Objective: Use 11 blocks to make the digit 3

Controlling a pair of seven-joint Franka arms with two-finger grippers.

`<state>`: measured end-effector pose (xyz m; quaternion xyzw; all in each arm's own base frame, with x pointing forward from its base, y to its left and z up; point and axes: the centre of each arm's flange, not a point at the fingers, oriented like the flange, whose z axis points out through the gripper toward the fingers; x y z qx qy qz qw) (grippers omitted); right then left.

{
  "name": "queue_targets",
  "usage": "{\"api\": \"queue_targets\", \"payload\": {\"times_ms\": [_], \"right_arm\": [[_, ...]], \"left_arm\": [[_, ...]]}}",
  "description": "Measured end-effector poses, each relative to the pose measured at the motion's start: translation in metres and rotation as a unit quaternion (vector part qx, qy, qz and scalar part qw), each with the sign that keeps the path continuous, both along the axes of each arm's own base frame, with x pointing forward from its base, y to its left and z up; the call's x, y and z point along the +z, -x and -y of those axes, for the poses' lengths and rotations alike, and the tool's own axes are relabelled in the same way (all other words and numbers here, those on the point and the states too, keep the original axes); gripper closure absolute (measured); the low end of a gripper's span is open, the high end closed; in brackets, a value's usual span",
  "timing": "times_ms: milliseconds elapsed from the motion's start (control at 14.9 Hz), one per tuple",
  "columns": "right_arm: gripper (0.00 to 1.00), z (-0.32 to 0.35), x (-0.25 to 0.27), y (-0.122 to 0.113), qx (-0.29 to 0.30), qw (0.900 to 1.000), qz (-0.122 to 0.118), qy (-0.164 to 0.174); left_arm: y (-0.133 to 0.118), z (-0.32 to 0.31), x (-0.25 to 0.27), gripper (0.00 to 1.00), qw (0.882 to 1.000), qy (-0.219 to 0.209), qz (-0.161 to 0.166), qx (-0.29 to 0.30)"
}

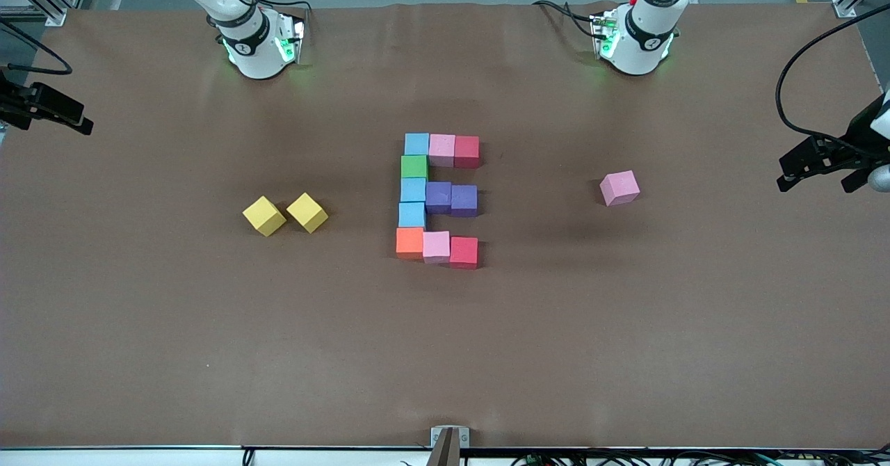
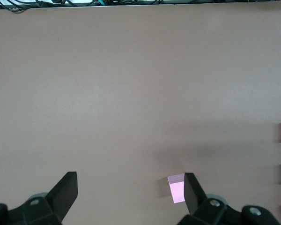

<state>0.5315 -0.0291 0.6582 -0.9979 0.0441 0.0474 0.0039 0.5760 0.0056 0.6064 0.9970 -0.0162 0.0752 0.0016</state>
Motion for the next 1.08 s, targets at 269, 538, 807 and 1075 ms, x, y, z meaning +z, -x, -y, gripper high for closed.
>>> {"api": "queue_targets", "payload": {"times_ms": [269,538,807,1075], "right_arm": [[0.00,0.004,0.000,0.001,0.004,1.000,-0.002,0.002],[0.00,0.003,0.009,0.008,0.006,1.000,0.004,0.002],[0.00,0.003,0.020,0.024,0.006,1.000,0.009,0.001],[0.00,0.003,0.020,0.028,0.006,1.000,0.008,0.000]], "left_arm": [[0.000,-0.002,0.000,0.00,1.000,0.000,0.000,0.002],[0.000,-0.002,0.001,0.00,1.000,0.000,0.001,0.002],[0.000,-0.002,0.008,0.00,1.000,0.000,0.004,0.002],[0.015,-0.002,0.033,0.00,1.000,0.000,-0.021,0.001]]}}
